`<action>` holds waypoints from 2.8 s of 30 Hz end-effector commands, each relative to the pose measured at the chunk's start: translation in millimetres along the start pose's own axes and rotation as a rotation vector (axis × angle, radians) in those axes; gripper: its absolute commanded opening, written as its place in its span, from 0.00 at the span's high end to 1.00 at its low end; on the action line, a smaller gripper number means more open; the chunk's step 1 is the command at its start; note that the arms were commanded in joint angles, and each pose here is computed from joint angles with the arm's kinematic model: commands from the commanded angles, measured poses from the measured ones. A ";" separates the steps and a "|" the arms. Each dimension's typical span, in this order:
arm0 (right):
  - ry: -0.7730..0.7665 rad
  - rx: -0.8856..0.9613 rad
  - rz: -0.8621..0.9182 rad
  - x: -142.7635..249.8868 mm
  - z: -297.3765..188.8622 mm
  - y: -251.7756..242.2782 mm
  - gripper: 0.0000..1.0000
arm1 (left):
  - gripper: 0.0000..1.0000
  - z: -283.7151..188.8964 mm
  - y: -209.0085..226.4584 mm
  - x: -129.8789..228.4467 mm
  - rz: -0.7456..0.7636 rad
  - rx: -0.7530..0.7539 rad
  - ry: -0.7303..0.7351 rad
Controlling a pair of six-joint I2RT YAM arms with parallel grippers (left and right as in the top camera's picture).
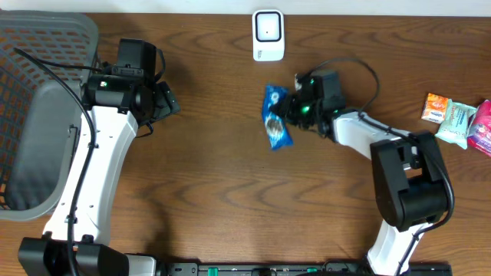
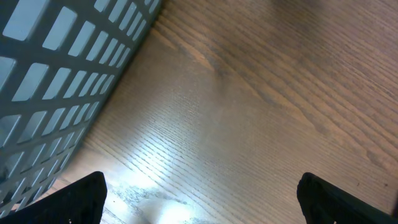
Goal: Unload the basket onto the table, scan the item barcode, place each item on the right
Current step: 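Hold the Oreo pack up against the scanner window, then carry the Oreo pack right and drop it beside the other packs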
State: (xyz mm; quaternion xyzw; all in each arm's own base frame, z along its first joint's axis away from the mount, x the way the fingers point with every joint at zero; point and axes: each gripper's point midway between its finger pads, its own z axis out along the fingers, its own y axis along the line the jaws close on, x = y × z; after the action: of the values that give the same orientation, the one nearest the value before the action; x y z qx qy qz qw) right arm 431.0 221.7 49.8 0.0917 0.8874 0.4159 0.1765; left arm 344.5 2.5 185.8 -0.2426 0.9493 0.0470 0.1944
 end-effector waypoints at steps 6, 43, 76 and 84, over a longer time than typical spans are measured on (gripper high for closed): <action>-0.216 -0.176 -0.130 -82.8 -36.6 98.9 0.99 | 0.02 -1.0 4.1 -0.5 -0.005 -0.018 -0.009; -0.685 -0.040 -0.215 -233.3 -30.9 139.0 0.99 | 0.02 -1.0 4.1 -0.5 -0.005 -0.018 -0.009; -0.508 1.256 0.358 -181.0 -402.0 -239.9 0.07 | 0.02 -1.0 4.1 -0.6 -0.005 -0.018 -0.009; -0.499 1.128 0.358 -179.5 -395.4 -216.7 0.01 | 0.02 -1.0 4.1 -0.5 -0.005 -0.018 -0.009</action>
State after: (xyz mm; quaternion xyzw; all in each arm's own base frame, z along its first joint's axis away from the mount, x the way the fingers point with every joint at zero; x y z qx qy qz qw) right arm 433.5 -264.0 142.6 0.4186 0.8690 -0.1591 0.2103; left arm 344.4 2.4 185.8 -0.2426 0.9493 0.0469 0.1942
